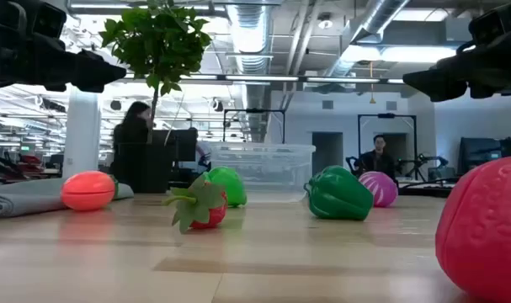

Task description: Pick and placing Produce into tupperware

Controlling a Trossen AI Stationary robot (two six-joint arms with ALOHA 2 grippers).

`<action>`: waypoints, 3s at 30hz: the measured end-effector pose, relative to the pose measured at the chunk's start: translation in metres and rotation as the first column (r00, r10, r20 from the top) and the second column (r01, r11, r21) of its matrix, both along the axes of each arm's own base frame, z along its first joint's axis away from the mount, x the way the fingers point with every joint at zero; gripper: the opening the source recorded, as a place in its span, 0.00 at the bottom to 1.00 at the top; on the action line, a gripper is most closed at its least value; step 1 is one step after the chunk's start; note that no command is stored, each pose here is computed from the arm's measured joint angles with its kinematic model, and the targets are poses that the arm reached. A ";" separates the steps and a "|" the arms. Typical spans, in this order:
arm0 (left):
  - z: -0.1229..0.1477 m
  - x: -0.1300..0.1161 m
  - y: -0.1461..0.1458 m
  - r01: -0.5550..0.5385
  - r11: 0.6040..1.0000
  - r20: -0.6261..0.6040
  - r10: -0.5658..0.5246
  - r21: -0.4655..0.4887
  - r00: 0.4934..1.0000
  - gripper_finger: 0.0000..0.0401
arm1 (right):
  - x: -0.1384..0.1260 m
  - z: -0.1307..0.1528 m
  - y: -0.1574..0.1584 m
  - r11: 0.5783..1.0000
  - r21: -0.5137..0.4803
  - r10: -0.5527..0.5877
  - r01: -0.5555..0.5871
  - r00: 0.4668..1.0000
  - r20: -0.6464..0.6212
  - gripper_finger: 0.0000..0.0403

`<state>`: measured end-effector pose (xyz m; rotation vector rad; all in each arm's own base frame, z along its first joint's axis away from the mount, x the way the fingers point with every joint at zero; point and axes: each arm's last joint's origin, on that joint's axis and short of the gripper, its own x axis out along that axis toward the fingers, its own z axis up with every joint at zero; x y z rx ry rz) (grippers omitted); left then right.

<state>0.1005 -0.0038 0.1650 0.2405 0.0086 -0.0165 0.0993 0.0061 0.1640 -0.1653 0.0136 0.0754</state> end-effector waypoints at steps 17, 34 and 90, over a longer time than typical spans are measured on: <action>0.000 0.000 0.000 0.000 1.000 0.000 0.000 0.000 1.000 0.49 | 0.000 0.000 0.000 1.000 0.000 0.000 0.000 1.000 0.000 0.94; 0.000 0.000 0.000 0.000 1.000 0.000 0.000 0.000 1.000 0.49 | 0.000 0.000 0.000 1.000 0.000 0.000 0.000 1.000 -0.001 0.94; 0.000 0.000 0.000 0.006 0.995 -0.002 -0.007 -0.098 1.000 0.49 | 0.000 0.000 0.000 1.000 0.000 0.000 0.000 1.000 0.002 0.94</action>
